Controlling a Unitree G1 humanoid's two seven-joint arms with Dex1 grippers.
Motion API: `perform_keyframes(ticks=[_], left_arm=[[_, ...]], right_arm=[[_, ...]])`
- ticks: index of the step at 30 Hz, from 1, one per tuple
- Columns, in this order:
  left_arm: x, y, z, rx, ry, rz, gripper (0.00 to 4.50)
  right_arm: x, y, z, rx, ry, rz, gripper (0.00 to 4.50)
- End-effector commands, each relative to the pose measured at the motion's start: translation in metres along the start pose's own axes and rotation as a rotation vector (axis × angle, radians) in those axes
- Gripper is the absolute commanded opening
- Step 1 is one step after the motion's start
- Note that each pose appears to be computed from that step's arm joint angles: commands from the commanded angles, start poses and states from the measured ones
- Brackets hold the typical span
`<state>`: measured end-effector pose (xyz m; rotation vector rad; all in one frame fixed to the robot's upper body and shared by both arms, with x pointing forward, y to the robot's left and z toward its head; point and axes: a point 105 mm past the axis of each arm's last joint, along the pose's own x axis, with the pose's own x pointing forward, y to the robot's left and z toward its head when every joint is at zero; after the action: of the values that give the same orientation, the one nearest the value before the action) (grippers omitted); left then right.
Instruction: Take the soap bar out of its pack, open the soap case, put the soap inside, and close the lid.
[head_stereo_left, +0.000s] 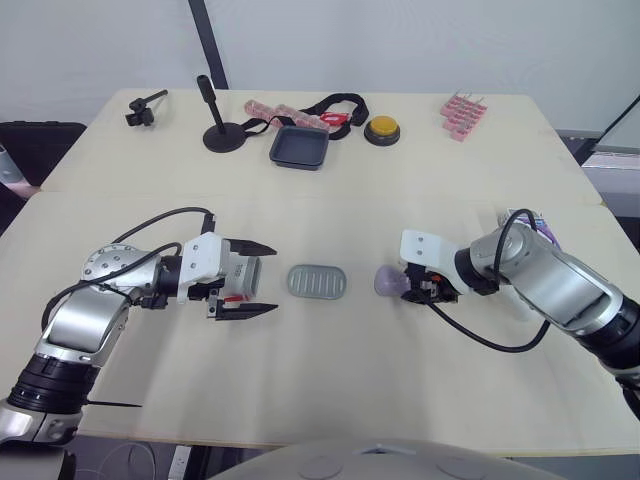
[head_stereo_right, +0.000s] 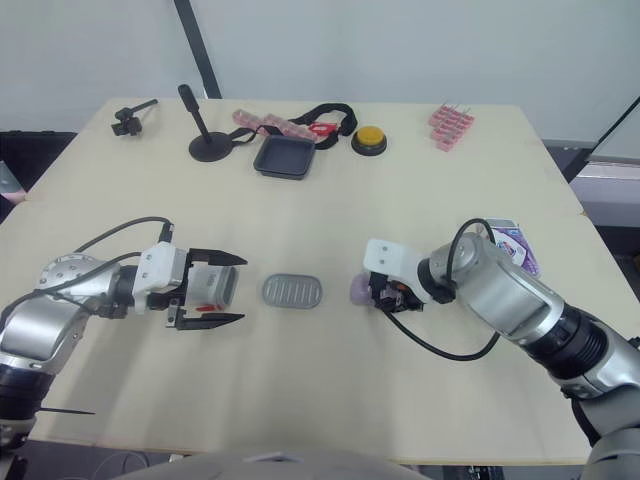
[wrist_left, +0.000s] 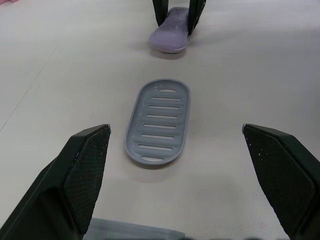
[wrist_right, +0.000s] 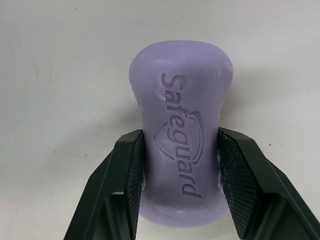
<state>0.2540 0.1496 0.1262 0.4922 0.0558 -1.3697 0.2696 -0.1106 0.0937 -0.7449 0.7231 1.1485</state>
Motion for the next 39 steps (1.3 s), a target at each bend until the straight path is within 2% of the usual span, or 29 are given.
perform_keyframes(ticks=[1, 9, 16, 23, 31, 39], left_arm=[[-0.004, 0.004, 0.003, 0.04, 0.015, 0.015, 4.5], [-0.008, 0.006, 0.002, 0.044, 0.025, 0.031, 4.5], [-0.015, 0.007, 0.0, 0.043, 0.054, 0.054, 4.5], [-0.018, 0.007, -0.003, 0.038, 0.078, 0.062, 4.5], [-0.023, 0.005, -0.004, 0.023, 0.085, 0.057, 4.5], [-0.036, 0.012, -0.009, 0.022, 0.12, 0.076, 4.5]], right_arm=[[-0.004, 0.004, 0.008, -0.016, -0.019, 0.021, 1.73], [-0.009, 0.003, 0.029, -0.062, -0.064, 0.033, 1.73], [-0.017, 0.01, 0.075, -0.163, -0.167, 0.091, 1.73], [0.006, 0.012, 0.114, -0.228, -0.214, 0.114, 1.73], [0.031, 0.025, 0.124, -0.289, -0.184, 0.187, 1.73], [0.046, 0.025, 0.132, -0.3, -0.166, 0.179, 1.73]])
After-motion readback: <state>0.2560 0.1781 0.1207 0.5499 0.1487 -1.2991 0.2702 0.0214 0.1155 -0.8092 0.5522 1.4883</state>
